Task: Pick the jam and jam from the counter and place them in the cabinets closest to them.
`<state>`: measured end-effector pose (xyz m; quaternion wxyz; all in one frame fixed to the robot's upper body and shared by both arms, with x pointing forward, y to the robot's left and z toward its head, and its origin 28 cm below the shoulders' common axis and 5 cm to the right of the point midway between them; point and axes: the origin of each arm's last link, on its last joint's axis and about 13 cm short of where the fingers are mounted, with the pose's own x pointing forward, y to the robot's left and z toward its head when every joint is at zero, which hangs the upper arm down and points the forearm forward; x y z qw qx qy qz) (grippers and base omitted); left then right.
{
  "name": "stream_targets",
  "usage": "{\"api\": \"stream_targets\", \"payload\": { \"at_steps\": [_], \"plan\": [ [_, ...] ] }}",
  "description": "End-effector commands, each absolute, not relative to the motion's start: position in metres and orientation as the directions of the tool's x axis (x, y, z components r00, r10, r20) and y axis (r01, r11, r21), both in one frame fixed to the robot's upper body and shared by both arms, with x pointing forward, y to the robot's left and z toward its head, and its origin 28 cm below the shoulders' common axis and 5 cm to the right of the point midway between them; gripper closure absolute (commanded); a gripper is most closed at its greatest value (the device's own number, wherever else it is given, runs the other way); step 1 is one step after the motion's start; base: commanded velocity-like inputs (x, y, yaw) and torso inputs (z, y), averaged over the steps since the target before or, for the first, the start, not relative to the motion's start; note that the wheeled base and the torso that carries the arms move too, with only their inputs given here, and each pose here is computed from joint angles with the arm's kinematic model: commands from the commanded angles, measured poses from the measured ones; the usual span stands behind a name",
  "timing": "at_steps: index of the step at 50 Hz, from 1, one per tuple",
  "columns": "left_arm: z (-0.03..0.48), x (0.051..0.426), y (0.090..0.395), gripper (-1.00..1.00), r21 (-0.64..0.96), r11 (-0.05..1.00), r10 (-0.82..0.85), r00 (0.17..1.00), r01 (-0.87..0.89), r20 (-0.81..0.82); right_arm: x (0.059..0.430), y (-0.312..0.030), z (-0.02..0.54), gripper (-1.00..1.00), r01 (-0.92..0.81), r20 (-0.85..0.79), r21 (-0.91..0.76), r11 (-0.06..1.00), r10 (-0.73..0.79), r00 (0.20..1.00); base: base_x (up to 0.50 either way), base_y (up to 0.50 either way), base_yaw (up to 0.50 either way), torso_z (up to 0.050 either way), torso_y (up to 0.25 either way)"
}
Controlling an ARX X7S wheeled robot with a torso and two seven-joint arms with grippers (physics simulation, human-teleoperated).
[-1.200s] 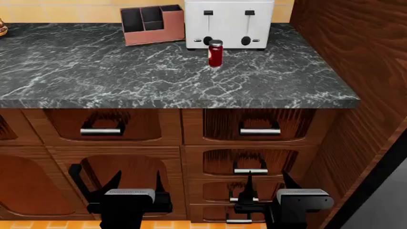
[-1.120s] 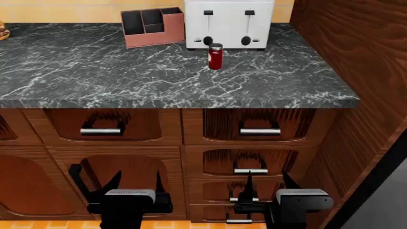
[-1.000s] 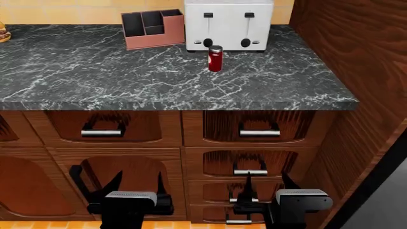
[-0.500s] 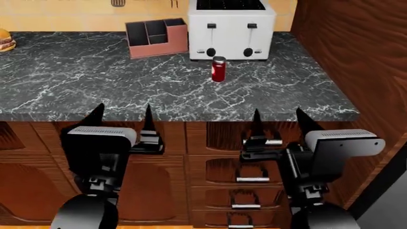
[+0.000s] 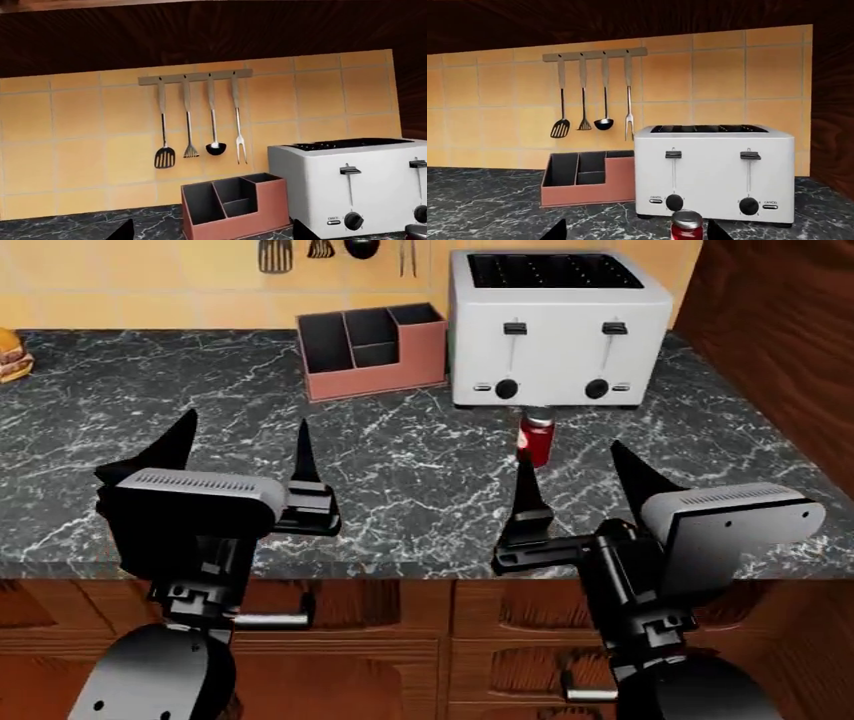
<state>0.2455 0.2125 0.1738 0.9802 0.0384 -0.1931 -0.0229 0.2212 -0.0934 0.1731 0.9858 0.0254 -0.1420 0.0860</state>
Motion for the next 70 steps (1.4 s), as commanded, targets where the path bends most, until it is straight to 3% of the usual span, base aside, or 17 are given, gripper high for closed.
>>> {"api": "stream_targets", "payload": {
  "at_steps": [1, 17, 35, 70],
  "plan": [
    [0.177, 0.245, 0.211, -1.0, 0.097, 0.995, -0.066, 0.92, 0.03, 0.387, 0.218, -0.094, 0.176, -1.0, -0.189, 0.312, 0.028, 0.982, 0.171, 0.934, 0.5, 0.0, 0.0, 0.0, 0.0],
    [0.176, 0.243, 0.209, -1.0, 0.105, 0.993, -0.084, 0.92, 0.047, 0.383, 0.215, -0.092, 0.178, -1.0, -0.208, 0.322, 0.024, 0.978, 0.189, 0.928, 0.5, 0.0, 0.0, 0.0, 0.001],
    [0.174, 0.243, 0.208, -1.0, 0.113, 0.992, -0.091, 0.921, 0.051, 0.38, 0.24, -0.088, 0.16, -1.0, -0.053, 0.038, -0.001, 0.999, 0.053, 0.998, 0.0, 0.0, 0.0, 0.0, 0.0],
    [0.172, 0.245, 0.207, -1.0, 0.121, 0.991, -0.099, 0.925, 0.058, 0.366, 0.284, -0.089, 0.127, -1.0, -0.01, -0.136, 0.032, 0.999, 0.014, 0.991, 0.0, 0.0, 0.0, 0.0, 0.0]
  ]
}}
